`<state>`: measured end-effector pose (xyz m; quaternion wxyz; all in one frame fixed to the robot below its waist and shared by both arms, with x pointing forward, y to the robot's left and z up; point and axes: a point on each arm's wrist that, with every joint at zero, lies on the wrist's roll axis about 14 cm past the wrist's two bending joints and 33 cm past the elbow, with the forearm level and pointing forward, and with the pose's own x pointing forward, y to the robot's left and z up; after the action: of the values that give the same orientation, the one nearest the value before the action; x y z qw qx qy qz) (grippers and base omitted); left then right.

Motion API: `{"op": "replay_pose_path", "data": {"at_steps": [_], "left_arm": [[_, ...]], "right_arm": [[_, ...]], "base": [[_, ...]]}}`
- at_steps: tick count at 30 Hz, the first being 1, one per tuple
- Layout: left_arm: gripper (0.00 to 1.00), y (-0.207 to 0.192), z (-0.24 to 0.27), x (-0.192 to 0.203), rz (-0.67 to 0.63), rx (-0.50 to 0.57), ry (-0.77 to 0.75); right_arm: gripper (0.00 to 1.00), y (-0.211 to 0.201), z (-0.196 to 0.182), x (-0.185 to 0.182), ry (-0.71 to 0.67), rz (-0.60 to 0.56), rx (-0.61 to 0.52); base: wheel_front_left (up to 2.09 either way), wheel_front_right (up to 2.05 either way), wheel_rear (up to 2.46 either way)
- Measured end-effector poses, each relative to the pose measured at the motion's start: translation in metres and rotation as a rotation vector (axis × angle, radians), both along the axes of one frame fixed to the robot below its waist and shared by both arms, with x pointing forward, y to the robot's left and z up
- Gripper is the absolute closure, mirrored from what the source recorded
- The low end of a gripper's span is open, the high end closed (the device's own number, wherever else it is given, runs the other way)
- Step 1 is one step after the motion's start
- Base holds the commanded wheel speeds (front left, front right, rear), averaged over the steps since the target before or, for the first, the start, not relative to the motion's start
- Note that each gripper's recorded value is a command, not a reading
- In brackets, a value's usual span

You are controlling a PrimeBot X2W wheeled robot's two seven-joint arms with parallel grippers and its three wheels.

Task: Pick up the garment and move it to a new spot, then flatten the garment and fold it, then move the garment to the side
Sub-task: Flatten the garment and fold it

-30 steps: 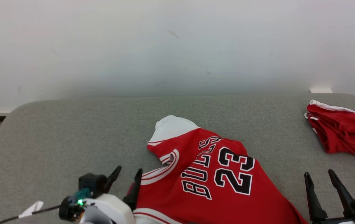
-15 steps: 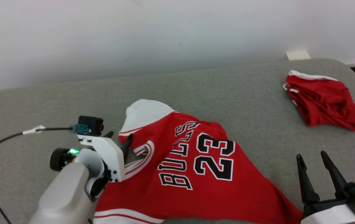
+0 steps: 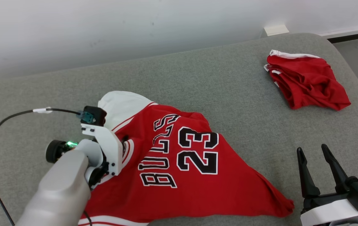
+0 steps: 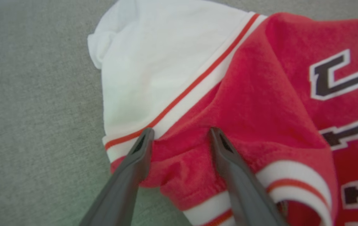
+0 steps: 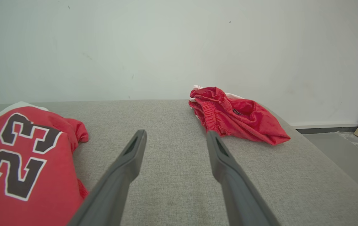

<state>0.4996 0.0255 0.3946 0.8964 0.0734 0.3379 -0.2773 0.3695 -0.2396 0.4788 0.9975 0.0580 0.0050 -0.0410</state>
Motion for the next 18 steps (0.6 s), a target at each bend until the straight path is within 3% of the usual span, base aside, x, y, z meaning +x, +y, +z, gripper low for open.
{"op": "replay_pose_path", "data": {"at_steps": [1,2,9,18], "left_arm": [[0.85,0.0,0.0,0.0,-0.005,0.002,0.001],[1.0,0.001,0.0,0.001,-0.004,-0.001,0.003],[1.0,0.003,0.016,0.009,-0.027,-0.002,-0.042],[1.0,0.01,0.069,0.083,-0.05,0.018,-0.213]], "right_arm": [[0.0,0.0,0.0,0.0,0.001,-0.002,0.001],[0.0,-0.001,0.0,0.0,0.0,-0.003,0.001],[0.0,0.0,0.003,0.0,-0.009,-0.003,0.001],[0.0,-0.003,0.01,0.021,-0.037,-0.013,-0.008]], "base": [[0.0,0.0,0.0],[0.0,0.0,0.0],[0.0,0.0,0.0],[0.0,0.0,0.0]]}}
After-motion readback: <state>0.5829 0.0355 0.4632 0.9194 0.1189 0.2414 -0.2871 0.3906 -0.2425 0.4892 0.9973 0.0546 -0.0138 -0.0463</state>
